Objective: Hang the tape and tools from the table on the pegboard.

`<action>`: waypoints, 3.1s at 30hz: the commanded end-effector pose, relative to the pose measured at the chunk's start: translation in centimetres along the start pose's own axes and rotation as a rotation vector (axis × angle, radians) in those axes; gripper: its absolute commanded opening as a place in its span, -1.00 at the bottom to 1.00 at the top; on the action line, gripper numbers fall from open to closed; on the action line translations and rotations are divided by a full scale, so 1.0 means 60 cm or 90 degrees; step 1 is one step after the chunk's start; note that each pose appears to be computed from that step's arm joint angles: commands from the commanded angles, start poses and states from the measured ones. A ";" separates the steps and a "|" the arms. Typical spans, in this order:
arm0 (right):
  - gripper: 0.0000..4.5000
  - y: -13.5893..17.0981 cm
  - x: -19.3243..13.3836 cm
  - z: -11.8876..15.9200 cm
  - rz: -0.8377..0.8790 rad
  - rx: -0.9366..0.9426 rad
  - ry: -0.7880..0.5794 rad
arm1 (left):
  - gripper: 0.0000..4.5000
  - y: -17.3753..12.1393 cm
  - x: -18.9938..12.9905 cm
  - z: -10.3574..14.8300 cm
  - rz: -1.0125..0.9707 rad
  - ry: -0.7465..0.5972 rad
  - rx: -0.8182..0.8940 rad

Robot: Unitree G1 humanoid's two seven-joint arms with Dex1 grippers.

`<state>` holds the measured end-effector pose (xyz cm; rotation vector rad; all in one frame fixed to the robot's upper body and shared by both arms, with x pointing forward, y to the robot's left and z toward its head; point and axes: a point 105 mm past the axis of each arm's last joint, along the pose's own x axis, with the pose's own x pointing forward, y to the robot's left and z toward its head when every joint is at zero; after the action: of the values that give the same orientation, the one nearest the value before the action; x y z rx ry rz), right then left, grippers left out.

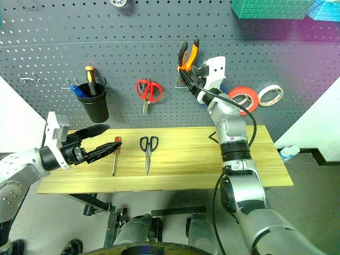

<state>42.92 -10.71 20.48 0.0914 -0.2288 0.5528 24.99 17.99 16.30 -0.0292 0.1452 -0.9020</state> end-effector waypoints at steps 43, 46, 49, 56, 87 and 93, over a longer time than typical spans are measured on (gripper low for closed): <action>0.98 -0.002 -0.018 0.000 0.000 0.032 -0.036 | 1.00 -0.010 -0.003 0.016 0.009 -0.016 0.015; 0.98 -0.006 -0.026 0.008 -0.007 0.056 -0.046 | 1.00 -0.010 0.001 0.018 0.005 -0.018 0.015; 0.98 -0.012 -0.042 0.018 -0.006 0.087 -0.055 | 1.00 -0.009 0.004 0.019 0.001 -0.019 0.017; 0.98 -0.022 -0.102 0.032 0.040 0.107 -0.032 | 1.00 -0.006 0.011 0.018 -0.002 -0.023 0.017; 0.98 0.051 -0.291 0.053 0.462 0.043 0.161 | 1.00 0.104 0.118 -0.108 0.264 0.088 -0.056; 0.98 0.062 -0.282 0.050 0.460 0.038 0.158 | 1.00 0.122 0.135 -0.170 0.378 0.232 -0.043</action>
<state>26.70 -17.26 18.33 0.0308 0.0561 1.2607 33.67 16.77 3.95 0.0705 0.5055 -0.3267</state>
